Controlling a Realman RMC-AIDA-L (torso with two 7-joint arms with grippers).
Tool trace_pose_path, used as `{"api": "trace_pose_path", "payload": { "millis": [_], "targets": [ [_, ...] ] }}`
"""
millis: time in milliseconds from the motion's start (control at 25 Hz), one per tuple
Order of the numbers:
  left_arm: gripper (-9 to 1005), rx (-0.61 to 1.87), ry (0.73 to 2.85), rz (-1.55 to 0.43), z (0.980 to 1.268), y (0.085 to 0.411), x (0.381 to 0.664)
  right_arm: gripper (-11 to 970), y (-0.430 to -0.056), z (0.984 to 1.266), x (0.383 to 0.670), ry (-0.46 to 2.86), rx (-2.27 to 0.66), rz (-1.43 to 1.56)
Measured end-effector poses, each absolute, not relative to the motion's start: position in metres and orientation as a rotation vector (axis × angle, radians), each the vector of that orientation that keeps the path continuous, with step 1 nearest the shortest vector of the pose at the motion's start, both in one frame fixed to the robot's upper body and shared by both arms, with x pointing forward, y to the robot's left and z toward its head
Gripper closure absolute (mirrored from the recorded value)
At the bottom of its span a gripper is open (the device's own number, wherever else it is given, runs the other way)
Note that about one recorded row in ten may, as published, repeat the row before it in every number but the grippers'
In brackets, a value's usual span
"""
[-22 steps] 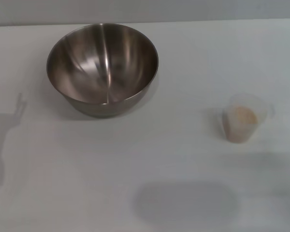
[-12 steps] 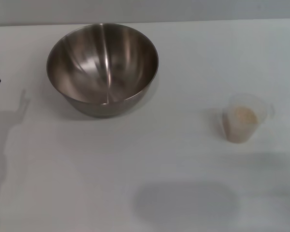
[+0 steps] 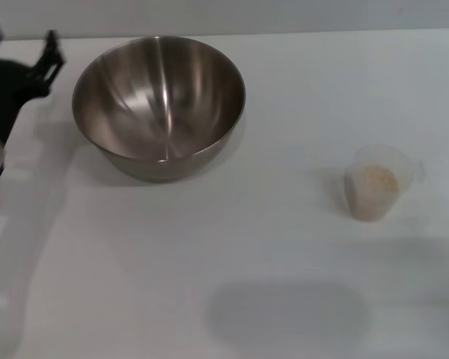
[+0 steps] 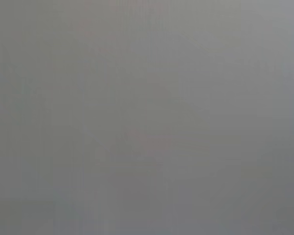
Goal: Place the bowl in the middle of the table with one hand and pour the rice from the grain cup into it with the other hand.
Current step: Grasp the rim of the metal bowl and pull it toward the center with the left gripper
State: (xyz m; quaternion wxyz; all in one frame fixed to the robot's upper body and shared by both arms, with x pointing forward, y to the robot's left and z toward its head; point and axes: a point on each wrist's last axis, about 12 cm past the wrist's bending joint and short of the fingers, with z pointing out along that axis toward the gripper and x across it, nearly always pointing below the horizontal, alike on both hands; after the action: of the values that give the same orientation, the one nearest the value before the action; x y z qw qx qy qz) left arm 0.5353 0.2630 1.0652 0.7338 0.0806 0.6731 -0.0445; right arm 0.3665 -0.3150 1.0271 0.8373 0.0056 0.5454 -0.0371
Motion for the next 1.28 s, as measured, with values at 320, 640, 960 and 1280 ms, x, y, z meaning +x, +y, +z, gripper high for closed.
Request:
{"api": "trace_pose_path", "payload": {
  "millis": [320, 640, 960, 1280],
  "targets": [
    [173, 0.261, 1.735, -0.174, 1.142, 0.242, 0.572, 133, -0.315, 1.026, 0.365, 1.159, 0.014, -0.081],
    [175, 0.337, 2.038, -0.216, 1.175, 0.229, 0.593, 132, -0.315, 1.026, 0.365, 1.164, 0.014, -0.081],
    [176, 0.363, 2.112, -0.203, 1.16, 0.227, 0.604, 132, -0.315, 1.026, 0.366, 1.164, 0.01, -0.076],
    [177, 0.363, 2.118, -0.182, 1.151, 0.23, 0.609, 133, -0.315, 1.026, 0.365, 1.164, 0.009, -0.076]
  ]
}}
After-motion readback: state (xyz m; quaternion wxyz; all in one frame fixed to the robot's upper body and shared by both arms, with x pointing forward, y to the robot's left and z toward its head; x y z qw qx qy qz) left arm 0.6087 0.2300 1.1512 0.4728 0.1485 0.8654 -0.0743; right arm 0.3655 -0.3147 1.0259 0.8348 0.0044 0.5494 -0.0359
